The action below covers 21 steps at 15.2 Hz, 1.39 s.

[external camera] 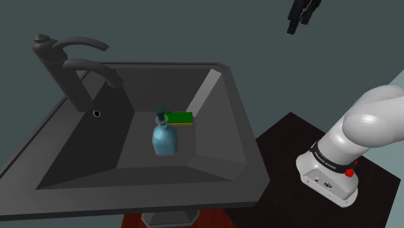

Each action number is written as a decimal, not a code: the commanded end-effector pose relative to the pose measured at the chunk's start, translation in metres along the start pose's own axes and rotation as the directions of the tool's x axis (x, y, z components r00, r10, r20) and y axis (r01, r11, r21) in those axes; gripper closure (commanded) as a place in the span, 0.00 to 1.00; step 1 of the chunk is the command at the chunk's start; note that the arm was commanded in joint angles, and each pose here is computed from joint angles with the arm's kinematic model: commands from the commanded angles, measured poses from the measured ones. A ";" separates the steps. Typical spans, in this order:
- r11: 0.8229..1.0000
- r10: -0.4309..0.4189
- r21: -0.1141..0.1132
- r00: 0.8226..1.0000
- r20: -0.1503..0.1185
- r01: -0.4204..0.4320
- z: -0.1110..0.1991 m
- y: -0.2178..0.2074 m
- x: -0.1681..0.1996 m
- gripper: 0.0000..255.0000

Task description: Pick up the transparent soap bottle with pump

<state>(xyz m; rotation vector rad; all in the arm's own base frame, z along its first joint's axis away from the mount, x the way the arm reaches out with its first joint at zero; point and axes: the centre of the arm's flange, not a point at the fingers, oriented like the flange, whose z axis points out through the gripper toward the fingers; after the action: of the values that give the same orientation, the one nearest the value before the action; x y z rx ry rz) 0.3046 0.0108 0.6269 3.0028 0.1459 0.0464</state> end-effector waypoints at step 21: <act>0.996 0.087 0.025 0.996 -0.002 -0.087 0.081 -0.236 0.075 0.00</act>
<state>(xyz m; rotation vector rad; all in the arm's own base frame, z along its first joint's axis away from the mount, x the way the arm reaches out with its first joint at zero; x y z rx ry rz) 0.3573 0.2278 0.5239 3.0294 0.0251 0.0572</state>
